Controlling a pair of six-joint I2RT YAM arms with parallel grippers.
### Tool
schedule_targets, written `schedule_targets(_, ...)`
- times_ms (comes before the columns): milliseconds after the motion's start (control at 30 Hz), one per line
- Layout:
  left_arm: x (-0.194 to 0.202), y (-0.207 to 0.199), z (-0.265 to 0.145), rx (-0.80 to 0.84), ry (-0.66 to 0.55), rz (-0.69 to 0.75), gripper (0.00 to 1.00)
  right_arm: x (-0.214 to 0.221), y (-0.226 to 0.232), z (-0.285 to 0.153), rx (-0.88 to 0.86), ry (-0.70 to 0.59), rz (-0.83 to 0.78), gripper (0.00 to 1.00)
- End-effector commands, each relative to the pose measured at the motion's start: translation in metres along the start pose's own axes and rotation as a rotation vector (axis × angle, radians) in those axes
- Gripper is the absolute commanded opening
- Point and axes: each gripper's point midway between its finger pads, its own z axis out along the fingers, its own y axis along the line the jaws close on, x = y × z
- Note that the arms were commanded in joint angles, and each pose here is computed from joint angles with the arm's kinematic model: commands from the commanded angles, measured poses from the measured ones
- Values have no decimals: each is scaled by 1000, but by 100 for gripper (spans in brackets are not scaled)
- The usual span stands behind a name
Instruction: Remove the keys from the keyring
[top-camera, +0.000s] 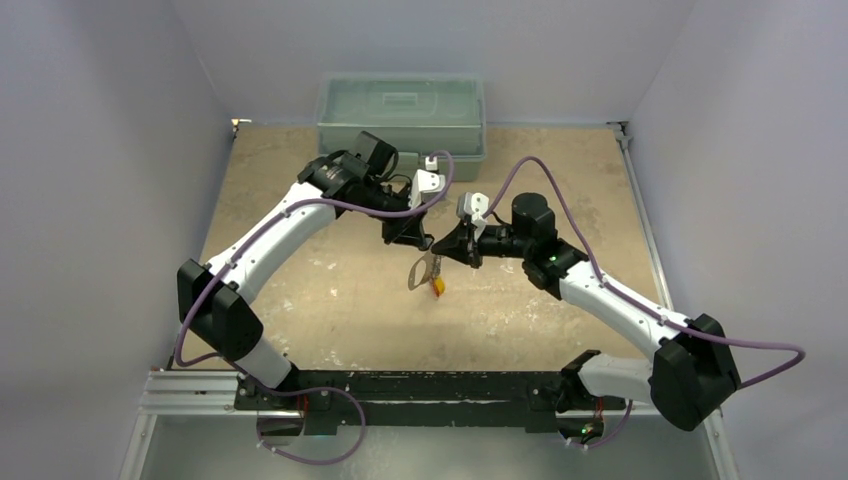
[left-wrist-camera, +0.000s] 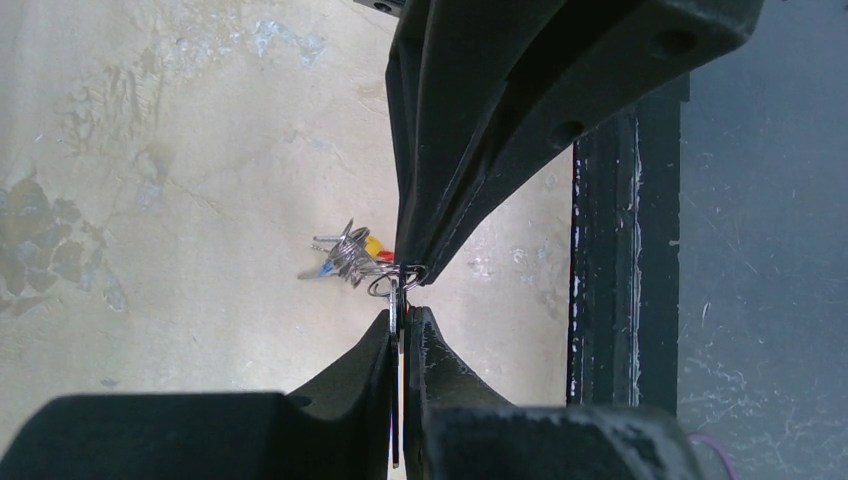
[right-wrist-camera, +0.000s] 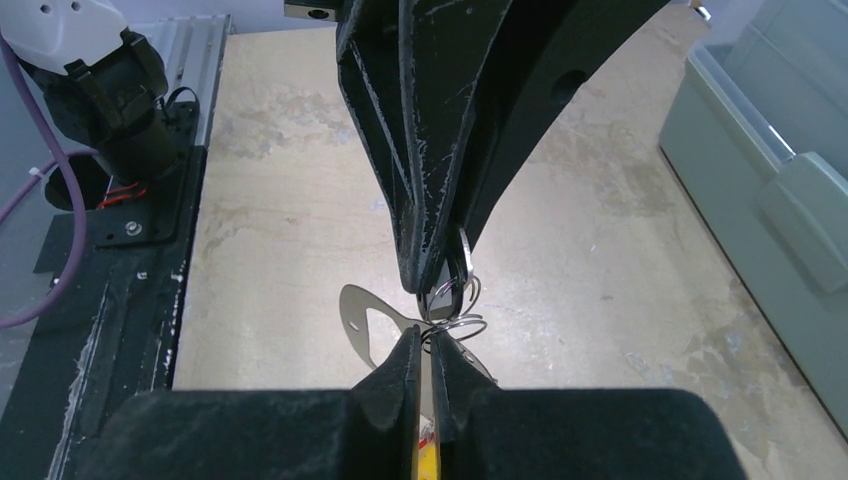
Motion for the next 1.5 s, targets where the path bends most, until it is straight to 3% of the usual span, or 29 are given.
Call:
schedule_targets(0,-22,-2,-15,-10,-91,23,0,-8,-2,0,7,-29,-24,3)
schedule_targets(1433,-24,17,-31,-86,-132,-33,0,-1,13,-6,-63,-2,-66,0)
schedule_targets(1467,-25,15,-31,-75,-137,-31,0,-1,13,-6,-60,2,-66,4)
